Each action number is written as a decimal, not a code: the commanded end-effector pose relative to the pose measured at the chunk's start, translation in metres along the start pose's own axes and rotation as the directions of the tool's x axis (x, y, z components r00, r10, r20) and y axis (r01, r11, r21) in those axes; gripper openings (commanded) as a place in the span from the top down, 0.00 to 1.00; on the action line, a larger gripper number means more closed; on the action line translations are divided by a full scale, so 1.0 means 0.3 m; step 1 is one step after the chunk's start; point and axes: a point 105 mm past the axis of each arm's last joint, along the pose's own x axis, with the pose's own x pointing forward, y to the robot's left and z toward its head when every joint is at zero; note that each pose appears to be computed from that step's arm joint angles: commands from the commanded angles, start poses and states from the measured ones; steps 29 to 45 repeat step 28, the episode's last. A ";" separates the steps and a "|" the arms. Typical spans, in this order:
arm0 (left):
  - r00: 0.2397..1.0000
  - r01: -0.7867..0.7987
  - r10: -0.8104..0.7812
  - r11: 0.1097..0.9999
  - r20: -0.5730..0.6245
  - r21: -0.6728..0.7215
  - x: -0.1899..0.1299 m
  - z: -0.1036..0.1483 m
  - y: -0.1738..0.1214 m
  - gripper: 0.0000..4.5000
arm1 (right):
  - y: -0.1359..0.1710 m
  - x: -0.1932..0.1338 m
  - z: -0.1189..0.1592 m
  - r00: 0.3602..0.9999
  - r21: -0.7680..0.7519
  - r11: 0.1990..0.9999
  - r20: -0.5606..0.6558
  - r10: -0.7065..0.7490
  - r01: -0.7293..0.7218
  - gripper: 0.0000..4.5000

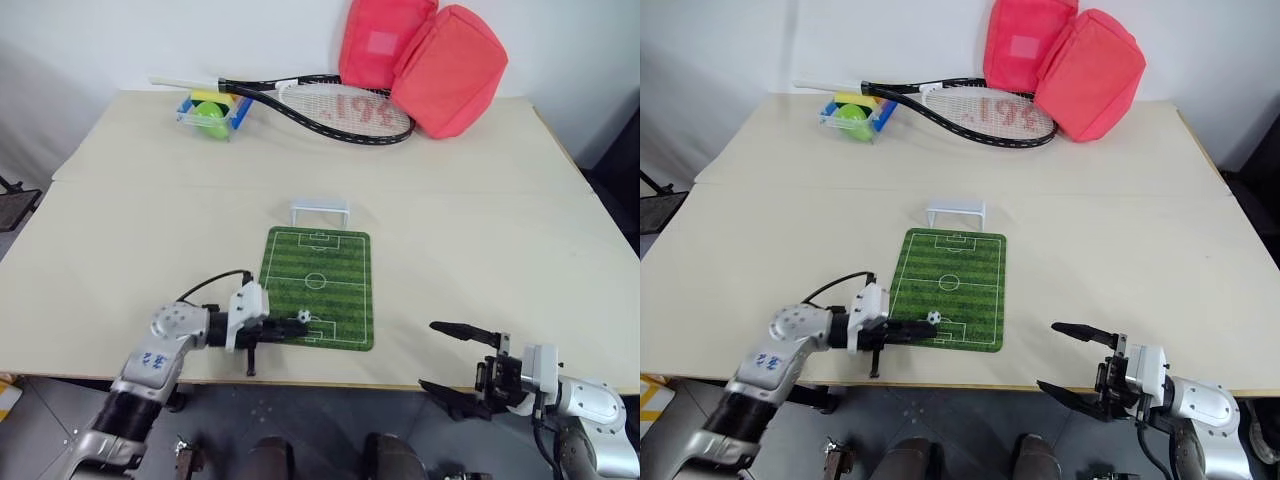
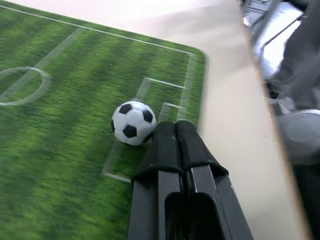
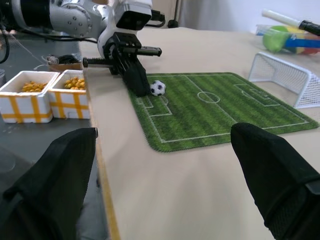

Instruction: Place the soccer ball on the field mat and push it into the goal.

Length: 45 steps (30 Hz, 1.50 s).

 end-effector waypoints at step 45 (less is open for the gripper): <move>0.712 -0.699 0.697 0.715 0.081 -0.006 -0.677 0.024 0.023 1.00 | -0.226 0.056 0.058 0.914 -0.046 0.920 0.141 -0.380 0.390 0.00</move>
